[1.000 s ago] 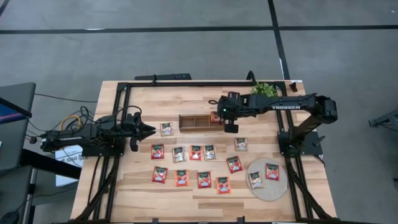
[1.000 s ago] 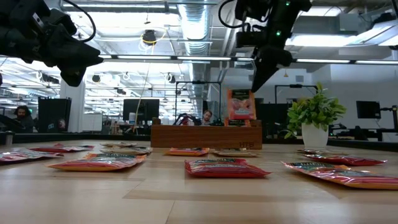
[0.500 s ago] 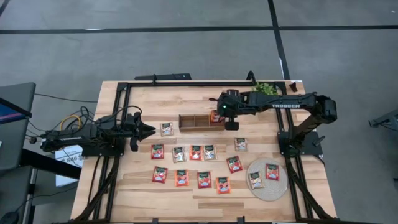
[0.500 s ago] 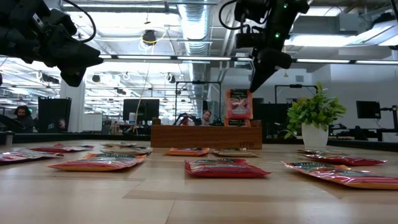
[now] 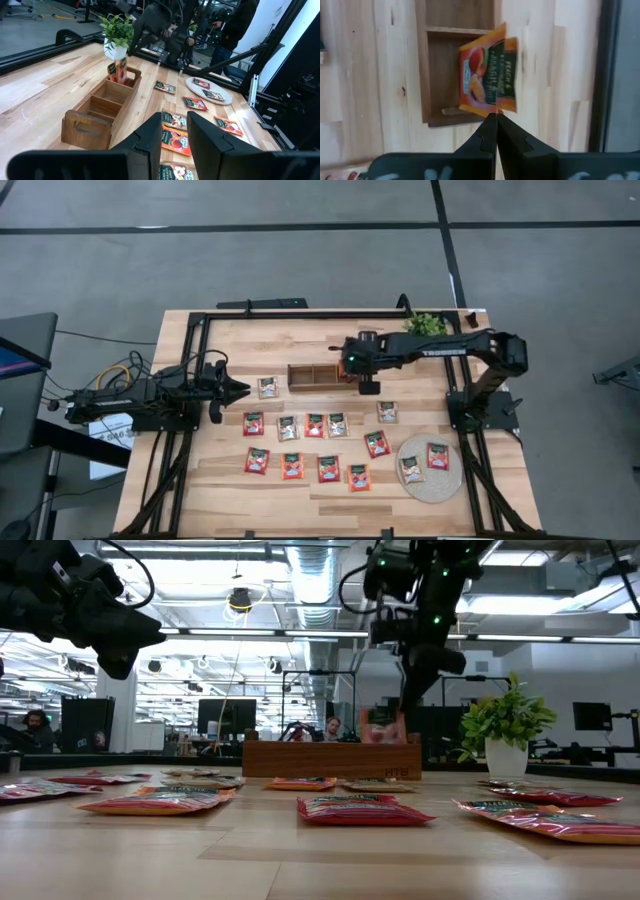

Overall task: Pick & Place Tea
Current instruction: Put the orange tea bag into the right section of the wooden organizer

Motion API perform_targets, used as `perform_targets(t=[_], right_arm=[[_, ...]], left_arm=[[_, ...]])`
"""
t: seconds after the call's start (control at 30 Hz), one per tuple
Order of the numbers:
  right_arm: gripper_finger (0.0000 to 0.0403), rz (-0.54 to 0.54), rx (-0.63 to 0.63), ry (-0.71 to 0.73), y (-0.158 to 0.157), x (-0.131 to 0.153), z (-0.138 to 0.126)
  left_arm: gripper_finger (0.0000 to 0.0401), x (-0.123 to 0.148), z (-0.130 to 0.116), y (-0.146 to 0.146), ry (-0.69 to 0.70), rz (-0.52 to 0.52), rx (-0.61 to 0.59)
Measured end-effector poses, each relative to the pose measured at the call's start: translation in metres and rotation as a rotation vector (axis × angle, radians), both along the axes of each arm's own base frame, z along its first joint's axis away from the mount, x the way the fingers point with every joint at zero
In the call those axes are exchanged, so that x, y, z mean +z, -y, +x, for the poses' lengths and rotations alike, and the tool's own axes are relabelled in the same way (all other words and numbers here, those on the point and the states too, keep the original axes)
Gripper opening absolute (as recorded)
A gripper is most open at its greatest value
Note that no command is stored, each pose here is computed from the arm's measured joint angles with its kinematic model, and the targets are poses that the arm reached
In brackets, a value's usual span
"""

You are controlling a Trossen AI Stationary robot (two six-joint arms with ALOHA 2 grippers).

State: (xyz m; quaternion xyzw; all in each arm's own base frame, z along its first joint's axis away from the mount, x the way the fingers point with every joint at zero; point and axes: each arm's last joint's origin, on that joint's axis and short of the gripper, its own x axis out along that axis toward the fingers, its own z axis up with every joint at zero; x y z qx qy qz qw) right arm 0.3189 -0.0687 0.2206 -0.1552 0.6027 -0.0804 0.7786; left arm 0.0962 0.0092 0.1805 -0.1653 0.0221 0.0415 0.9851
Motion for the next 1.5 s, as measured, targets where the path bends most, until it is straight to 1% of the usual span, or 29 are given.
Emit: perform_targets(t=[0.2, 0.87, 0.97, 1.17, 1.23, 1.33, 1.5], right_arm=[[0.0000, 0.003, -0.003, -0.021, 0.002, -0.009, 0.004], [0.0001, 0.004, -0.008, -0.021, 0.002, -0.008, 0.003], [0.0016, 0.009, -0.030, -0.016, 0.003, -0.008, 0.003], [0.0075, 0.010, -0.045, -0.025, 0.006, -0.008, 0.001], [0.0089, 0.010, -0.044, -0.024, 0.006, -0.008, 0.001], [0.0100, 0.020, -0.069, -0.031, 0.005, -0.001, 0.002], [0.0102, 0.040, -0.108, -0.060, 0.000, 0.025, 0.003]], left_arm=[[0.0083, 0.000, 0.000, 0.000, 0.000, -0.003, 0.000], [0.0083, 0.000, 0.000, 0.000, 0.000, -0.002, 0.000], [0.0083, 0.000, 0.000, 0.000, 0.000, -0.002, 0.000], [0.0083, 0.000, 0.000, 0.000, 0.000, -0.002, 0.000], [0.0083, 0.000, 0.000, 0.000, 0.000, -0.002, 0.000], [0.0083, 0.000, 0.000, 0.000, 0.000, -0.002, 0.000], [0.0083, 0.000, 0.000, 0.000, -0.001, 0.003, 0.000]])
